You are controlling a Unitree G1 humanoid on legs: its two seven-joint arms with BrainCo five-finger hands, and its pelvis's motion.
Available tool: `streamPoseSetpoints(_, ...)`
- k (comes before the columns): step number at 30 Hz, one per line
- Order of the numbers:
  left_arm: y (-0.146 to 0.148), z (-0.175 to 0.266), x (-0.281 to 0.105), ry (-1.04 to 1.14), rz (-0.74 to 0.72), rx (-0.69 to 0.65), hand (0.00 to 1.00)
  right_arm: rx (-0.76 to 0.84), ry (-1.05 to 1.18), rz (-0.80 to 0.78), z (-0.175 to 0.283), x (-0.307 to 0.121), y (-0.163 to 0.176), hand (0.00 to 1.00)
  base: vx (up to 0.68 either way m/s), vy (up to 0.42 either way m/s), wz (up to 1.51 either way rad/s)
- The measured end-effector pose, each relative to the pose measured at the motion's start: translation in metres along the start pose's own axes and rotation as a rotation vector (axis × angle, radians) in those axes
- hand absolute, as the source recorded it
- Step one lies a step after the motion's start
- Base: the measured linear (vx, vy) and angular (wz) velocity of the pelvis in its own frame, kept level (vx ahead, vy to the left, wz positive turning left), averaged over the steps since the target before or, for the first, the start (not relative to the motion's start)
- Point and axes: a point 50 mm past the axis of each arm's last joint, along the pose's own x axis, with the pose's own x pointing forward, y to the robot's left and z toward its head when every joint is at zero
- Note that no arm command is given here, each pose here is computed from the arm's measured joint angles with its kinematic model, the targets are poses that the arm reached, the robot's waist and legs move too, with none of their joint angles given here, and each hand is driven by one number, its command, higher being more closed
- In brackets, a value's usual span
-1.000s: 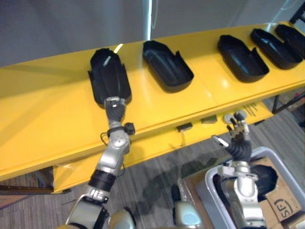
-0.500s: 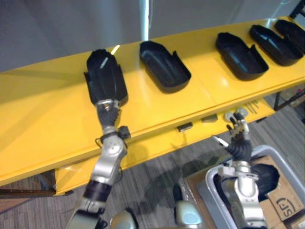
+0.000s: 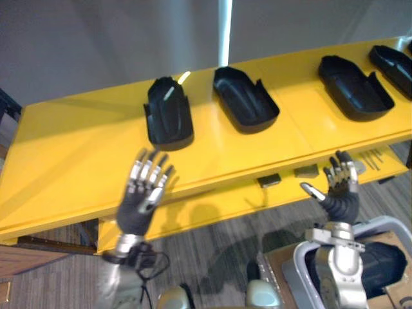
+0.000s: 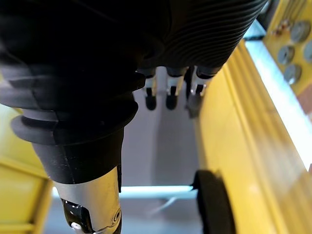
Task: Walk over and take plastic housings, then place them on the shelf
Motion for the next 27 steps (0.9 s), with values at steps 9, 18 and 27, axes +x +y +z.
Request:
streamPoseSetpoints(9, 0.067, -0.008, -0.023, 0.086, 0.562, 0.291, 0.0, 0.095, -0.049, 0.171, -0.001, 0.071, 0.022, 0.0, -0.03, -0.017, 0.33)
streamPoseSetpoints(18, 0.136, -0.068, -0.131, 0.638, 1.0, 0.595, 0.0, 0.016, -0.018, 0.222, 0.015, 0.153, 0.024, 0.0, 0.01, 0.004, 0.37)
streamPoseSetpoints(27, 0.131, -0.093, -0.167, 0.814, 0.982, 0.543, 0.0, -0.188, -0.005, 0.148, 0.039, 0.191, -0.012, 0.0, -0.02, 0.004, 0.06)
